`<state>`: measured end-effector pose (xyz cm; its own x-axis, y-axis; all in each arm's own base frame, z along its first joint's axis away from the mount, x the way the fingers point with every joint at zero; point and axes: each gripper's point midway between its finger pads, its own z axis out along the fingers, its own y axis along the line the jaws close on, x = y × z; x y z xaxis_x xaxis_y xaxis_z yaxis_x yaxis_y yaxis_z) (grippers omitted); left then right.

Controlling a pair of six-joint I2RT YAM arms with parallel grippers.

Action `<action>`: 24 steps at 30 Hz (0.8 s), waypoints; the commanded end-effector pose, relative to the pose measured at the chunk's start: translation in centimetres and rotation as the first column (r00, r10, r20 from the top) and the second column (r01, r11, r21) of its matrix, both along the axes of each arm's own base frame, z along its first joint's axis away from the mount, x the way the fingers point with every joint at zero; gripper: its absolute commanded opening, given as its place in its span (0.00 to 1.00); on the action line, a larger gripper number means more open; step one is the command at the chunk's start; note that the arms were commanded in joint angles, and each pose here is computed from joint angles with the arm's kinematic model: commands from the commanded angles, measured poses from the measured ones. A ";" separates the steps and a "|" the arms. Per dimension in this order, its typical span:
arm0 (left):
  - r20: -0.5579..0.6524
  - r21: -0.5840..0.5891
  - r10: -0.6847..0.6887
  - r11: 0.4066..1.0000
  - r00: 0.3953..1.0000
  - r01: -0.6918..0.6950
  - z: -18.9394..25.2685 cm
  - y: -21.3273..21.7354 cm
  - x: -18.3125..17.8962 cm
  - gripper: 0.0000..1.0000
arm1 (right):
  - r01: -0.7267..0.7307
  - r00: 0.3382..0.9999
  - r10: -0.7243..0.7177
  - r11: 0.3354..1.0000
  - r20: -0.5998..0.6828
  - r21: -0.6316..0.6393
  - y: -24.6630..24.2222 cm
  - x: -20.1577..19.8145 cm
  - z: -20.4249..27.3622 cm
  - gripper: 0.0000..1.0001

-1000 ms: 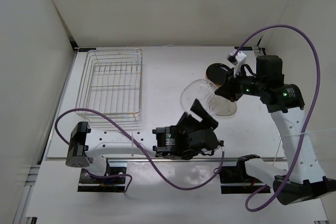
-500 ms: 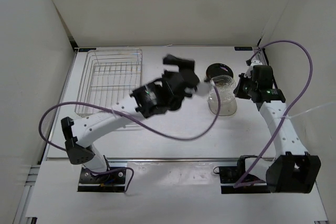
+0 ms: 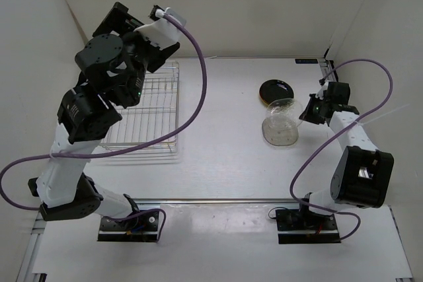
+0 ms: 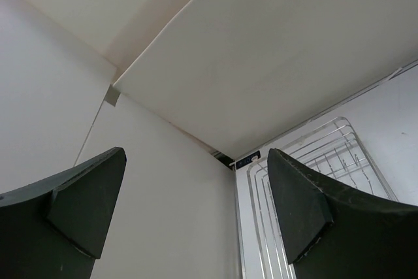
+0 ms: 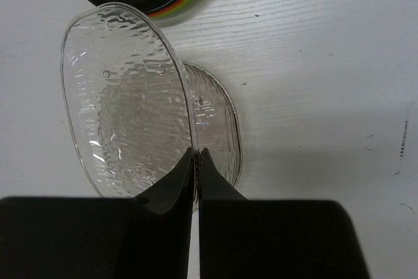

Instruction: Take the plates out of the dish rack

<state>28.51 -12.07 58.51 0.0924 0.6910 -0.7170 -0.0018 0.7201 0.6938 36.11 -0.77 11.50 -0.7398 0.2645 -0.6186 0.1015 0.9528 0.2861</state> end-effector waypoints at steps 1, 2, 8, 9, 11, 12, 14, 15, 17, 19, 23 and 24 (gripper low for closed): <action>-0.043 0.022 -0.020 1.000 0.999 0.021 -1.2 -0.7 0.4 1.00 | -0.076 0.994 0.075 0.997 0.079 0.011 0.7 1.7 1.9 0.00; -0.049 0.029 -0.019 0.999 0.999 0.021 -1.4 -1.1 0.6 1.00 | -0.083 0.994 0.083 0.997 0.069 0.006 0.6 1.8 1.5 0.00; -0.097 0.055 -0.037 0.998 0.995 0.042 -3.0 -2.9 1.7 1.00 | -0.125 0.992 0.125 0.992 0.036 0.000 0.8 1.5 -0.1 0.00; -0.107 0.054 -0.037 0.998 0.994 0.043 -3.3 -2.9 1.7 1.00 | -0.133 0.991 0.133 0.991 0.017 -0.001 0.8 1.3 -0.7 0.00; -0.132 0.073 -0.034 0.996 0.991 0.044 -4.3 -3.8 2.3 1.00 | -0.133 0.991 0.133 0.991 -0.014 0.009 0.9 0.7 -1.6 0.00; -0.140 0.070 -0.042 0.996 0.989 0.052 -4.5 -3.9 2.3 1.00 | -0.133 0.991 0.133 0.991 -0.014 0.009 0.9 0.7 -1.6 0.00; -0.147 0.078 -0.041 0.996 0.988 0.053 -4.8 -4.5 2.7 1.00 | -0.134 0.991 0.134 0.991 -0.026 0.000 0.7 0.4 -2.1 0.00; -0.137 0.067 -0.043 0.996 0.990 0.052 -4.3 -4.3 2.6 1.00 | -0.125 0.992 0.125 0.992 -0.027 0.000 0.5 0.1 -2.1 0.00; -0.138 0.066 -0.052 0.996 0.989 0.062 -4.3 -4.7 2.8 1.00 | -0.125 0.992 0.125 0.992 -0.031 0.001 0.5 -0.2 -2.3 0.00; -0.131 0.058 -0.053 0.996 0.990 0.061 -4.0 -4.5 2.6 1.00 | -0.117 0.993 0.117 0.993 -0.028 0.006 0.6 -0.5 -2.3 0.00; -0.131 0.058 -0.053 0.996 0.990 0.061 -4.0 -4.7 2.8 1.00 | -0.101 0.994 0.101 0.995 -0.030 0.012 0.4 -0.8 -2.6 0.00; -0.133 0.060 -0.053 0.996 0.990 0.061 -3.9 -4.5 2.7 1.00 | -0.090 0.995 0.090 0.996 -0.030 0.012 0.0 -0.8 -2.6 0.00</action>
